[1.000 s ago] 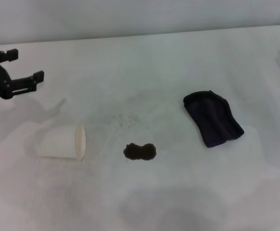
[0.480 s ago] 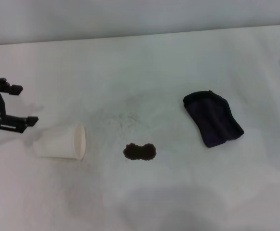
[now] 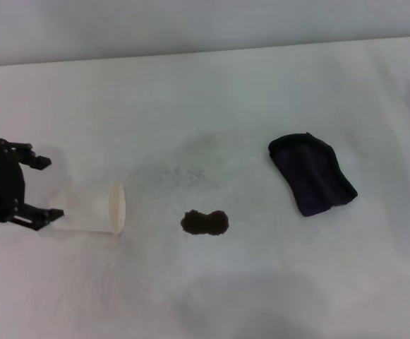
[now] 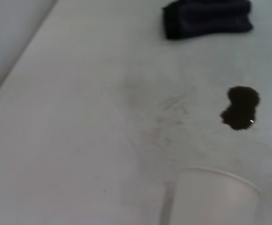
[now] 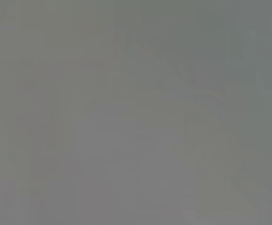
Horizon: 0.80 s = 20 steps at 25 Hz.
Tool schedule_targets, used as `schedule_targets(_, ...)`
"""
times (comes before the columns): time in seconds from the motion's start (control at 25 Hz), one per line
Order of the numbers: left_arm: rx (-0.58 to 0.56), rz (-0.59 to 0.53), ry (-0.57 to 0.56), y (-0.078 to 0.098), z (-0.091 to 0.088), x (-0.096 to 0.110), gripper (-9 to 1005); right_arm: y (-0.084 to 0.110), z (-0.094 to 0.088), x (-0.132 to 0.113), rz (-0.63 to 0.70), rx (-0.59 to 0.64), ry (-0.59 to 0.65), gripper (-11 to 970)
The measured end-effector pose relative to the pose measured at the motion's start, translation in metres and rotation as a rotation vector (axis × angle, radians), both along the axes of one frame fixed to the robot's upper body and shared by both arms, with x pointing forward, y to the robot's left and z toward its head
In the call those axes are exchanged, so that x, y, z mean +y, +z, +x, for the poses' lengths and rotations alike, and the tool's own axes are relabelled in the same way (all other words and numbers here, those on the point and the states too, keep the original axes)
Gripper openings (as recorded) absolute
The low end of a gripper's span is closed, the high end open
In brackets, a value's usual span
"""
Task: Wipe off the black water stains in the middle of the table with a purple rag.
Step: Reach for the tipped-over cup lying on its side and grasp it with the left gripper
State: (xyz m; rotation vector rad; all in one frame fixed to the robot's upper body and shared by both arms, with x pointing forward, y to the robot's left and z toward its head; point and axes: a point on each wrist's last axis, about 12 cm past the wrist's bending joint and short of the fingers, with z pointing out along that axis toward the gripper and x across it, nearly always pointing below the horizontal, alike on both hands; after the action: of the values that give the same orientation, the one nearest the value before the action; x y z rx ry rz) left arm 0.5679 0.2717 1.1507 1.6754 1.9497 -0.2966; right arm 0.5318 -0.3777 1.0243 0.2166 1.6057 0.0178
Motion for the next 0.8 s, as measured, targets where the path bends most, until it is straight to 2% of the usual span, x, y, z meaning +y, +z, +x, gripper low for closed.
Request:
schedule_targets(0.48, -0.035, 0.078, -0.099, -0.022, -0.005, -0.016, 888, -0.007, -0.026, -0.006, 0.051, -0.033, -0.022, 870)
schedule_targets(0.8, -0.078, 0.069, -0.104, -0.034, -0.001, -0.018, 888, -0.01, -0.031, -0.006, 0.063, -0.028, -0.018, 869)
